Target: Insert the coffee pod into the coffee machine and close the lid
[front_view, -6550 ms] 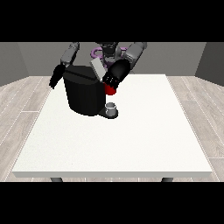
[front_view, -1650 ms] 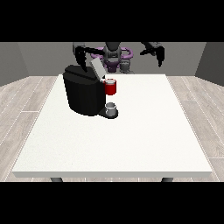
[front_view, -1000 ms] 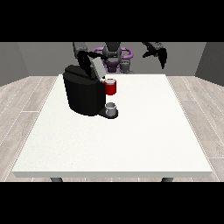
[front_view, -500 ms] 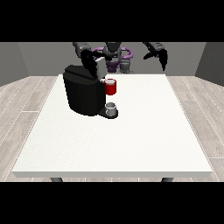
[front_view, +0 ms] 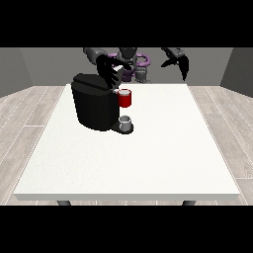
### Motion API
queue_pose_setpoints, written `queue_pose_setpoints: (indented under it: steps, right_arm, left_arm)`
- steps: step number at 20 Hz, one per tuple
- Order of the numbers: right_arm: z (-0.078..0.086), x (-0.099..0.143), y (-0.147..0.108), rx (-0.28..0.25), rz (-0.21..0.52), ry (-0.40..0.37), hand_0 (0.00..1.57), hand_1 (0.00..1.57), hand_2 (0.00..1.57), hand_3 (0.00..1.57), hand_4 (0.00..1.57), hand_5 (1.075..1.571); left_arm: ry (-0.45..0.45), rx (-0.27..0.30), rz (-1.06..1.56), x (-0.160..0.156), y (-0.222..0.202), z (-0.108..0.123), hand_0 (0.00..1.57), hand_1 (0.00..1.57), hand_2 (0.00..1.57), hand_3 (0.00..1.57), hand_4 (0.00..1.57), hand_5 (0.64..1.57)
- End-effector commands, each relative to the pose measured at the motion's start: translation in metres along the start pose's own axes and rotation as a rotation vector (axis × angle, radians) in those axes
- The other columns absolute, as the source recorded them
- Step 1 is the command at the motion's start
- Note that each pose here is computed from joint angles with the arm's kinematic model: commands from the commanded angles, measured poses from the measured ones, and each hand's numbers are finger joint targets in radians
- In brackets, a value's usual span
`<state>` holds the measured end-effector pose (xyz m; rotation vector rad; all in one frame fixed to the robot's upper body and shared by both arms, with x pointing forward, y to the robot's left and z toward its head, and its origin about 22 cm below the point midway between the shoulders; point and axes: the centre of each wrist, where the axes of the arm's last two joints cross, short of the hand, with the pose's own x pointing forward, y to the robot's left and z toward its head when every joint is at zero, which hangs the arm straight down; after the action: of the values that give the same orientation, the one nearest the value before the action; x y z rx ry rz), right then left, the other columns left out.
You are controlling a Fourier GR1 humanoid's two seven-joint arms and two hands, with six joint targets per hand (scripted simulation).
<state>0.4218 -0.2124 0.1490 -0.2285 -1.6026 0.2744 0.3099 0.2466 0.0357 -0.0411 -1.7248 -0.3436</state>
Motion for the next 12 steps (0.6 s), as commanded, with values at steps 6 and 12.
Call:
queue_pose_setpoints:
  steps: [6,12]
  right_arm:
    - [-0.005,0.074,0.018,0.045,0.077,-0.239,0.00,0.00,0.00,0.00,0.24,1.571]
    - [0.003,0.097,0.014,0.034,0.109,-0.251,0.00,0.00,0.00,0.00,0.09,1.571]
  left_arm:
    - [-0.066,-0.060,-0.002,0.017,0.000,-0.017,0.00,0.00,0.00,0.00,0.40,1.571]
    - [-0.124,-0.096,0.013,0.026,-0.015,-0.031,0.00,0.00,0.00,0.00,0.43,1.571]
